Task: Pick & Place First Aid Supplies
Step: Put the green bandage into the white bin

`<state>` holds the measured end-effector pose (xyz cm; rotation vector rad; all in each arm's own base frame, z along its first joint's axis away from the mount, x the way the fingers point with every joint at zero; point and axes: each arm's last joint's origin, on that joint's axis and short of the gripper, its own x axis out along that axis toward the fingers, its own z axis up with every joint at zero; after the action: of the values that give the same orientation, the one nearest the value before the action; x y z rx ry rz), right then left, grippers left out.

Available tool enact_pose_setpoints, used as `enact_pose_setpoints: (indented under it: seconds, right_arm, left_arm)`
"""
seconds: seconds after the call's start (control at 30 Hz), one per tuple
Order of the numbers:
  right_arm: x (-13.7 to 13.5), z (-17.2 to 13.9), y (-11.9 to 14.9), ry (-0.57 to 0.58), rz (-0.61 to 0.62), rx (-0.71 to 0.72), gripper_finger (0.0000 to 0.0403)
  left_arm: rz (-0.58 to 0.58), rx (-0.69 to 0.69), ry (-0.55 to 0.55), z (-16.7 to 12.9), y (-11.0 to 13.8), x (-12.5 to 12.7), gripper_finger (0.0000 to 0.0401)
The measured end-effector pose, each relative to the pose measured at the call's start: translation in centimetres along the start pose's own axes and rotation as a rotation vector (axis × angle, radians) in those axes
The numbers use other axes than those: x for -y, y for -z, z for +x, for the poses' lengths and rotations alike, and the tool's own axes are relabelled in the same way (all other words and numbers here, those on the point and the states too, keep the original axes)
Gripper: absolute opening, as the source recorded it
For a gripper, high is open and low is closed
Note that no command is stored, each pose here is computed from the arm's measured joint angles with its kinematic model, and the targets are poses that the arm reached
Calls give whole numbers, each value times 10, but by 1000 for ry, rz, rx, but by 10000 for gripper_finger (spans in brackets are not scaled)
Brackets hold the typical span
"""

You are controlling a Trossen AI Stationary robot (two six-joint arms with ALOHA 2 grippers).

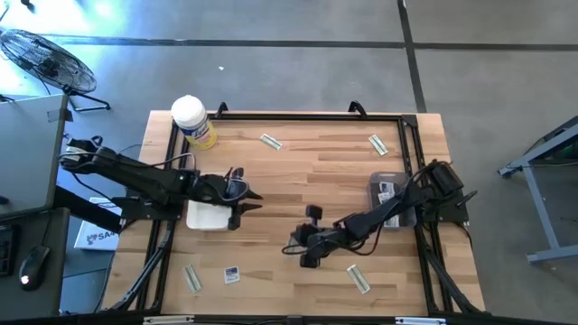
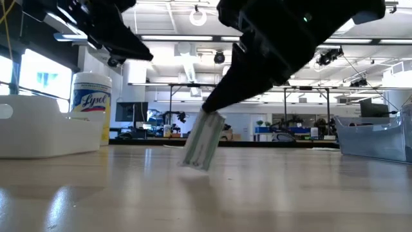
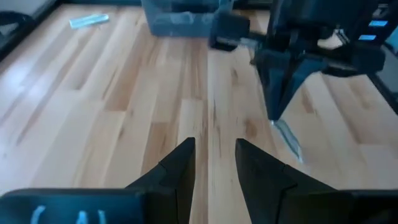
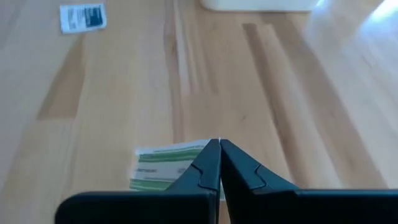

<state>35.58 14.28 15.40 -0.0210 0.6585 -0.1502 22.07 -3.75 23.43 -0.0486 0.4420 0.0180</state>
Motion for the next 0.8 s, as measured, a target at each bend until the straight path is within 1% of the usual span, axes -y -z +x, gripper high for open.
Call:
enact_pose_setpoints:
  seconds: [0.33,0.43,0.63,0.7,0.8]
  right_arm:
    - [3,-13,-14,2,-5,57,1]
    - [4,-17,-18,-1,-14,74,1]
    - [5,-25,-26,-6,-32,117,1]
    - [5,-25,-27,2,-45,122,1]
    - [6,-25,-28,10,-48,129,1]
  left_arm:
    - [20,15,45,32,6,6,115]
    - [18,30,46,36,6,7,134]
    - [23,54,63,37,4,8,191]
    - [24,59,95,37,4,9,202]
    - [20,80,128,39,2,10,207]
